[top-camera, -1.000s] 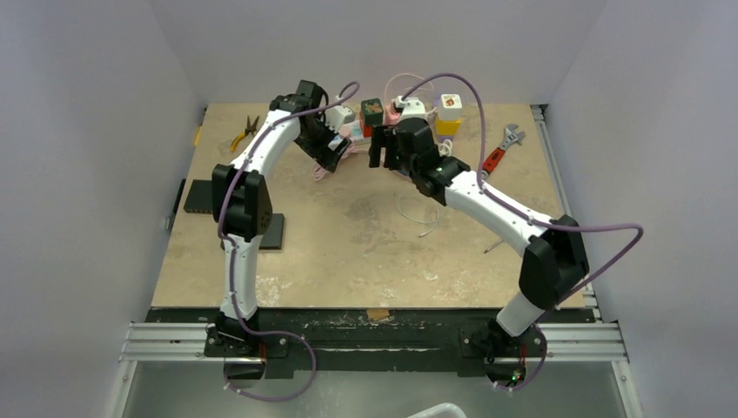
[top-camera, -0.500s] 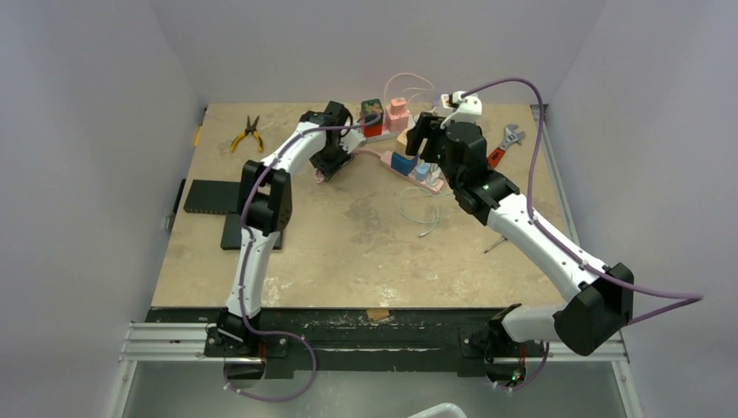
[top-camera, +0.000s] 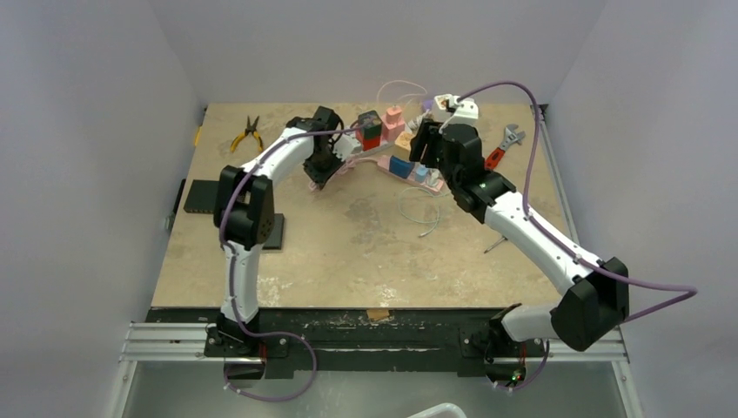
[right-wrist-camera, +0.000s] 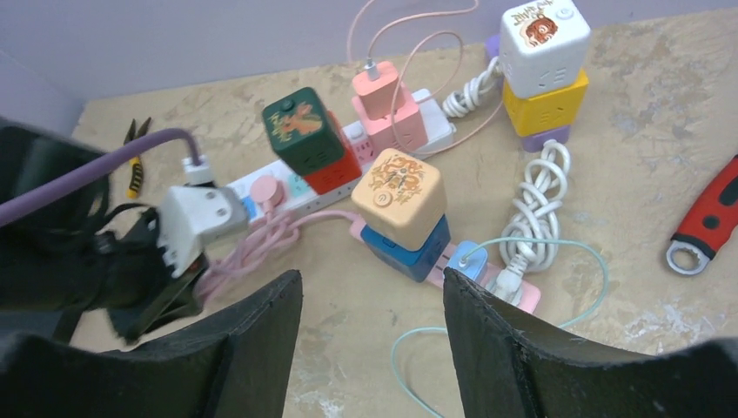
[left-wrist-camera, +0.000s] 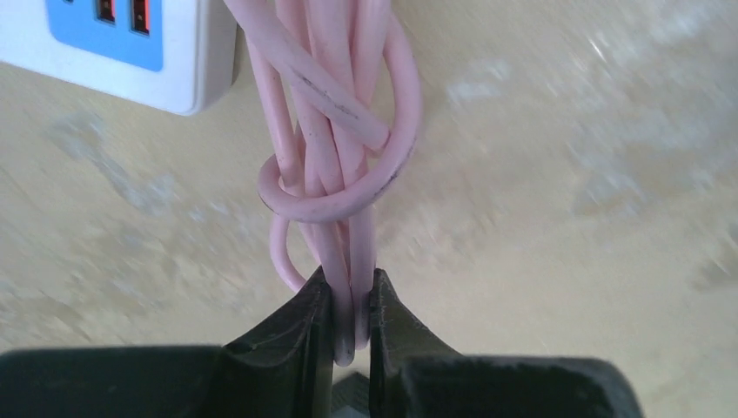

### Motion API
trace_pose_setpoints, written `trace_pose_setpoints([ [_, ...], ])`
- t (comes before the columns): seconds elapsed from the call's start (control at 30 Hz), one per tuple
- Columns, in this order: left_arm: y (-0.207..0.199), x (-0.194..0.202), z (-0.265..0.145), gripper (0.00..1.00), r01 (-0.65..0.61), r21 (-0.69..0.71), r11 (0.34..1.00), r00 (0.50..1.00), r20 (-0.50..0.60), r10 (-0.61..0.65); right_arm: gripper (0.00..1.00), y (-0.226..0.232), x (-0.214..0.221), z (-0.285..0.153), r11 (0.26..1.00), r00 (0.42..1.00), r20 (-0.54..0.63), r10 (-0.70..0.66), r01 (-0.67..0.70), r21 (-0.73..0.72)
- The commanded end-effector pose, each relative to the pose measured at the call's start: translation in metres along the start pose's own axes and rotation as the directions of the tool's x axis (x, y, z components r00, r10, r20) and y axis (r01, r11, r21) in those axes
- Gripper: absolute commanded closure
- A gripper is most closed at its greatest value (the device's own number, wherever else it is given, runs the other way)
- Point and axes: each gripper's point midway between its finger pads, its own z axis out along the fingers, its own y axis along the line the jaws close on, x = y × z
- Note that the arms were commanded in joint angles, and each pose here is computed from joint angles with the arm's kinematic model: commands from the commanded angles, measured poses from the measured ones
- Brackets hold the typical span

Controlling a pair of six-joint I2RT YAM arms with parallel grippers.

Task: Pull the plug off the socket
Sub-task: Move the socket to the center of the board.

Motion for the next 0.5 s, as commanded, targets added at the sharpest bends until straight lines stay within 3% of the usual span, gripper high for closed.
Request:
trace_pose_setpoints([
  [0.0,-0.052,0.038,-0.063,1.0,0.037,0.153,0.987,0.999,0.014,-0.04,0.42,-0.002,0.022,0.007,1.0,0.998,-0.063,0.009,-0.009,-0.001],
  [0.2,-0.129,0.098,-0.061,0.97,0.066,0.313,0.947,0.997,-0.063,-0.049,0.43,-0.001,0.06,0.011,0.999,0.985,-0.169,-0.028,0.023,-0.034],
  [0.3,-0.16,0.112,-0.059,0.66,0.062,0.378,0.924,0.996,-0.085,-0.032,0.43,0.005,0.075,0.008,0.997,0.977,-0.203,-0.06,0.048,-0.062],
  [0.47,-0.175,0.106,-0.078,0.36,0.072,0.439,0.896,0.997,-0.03,-0.065,0.43,0.015,0.094,0.0,0.991,0.967,-0.225,-0.123,0.105,-0.088],
])
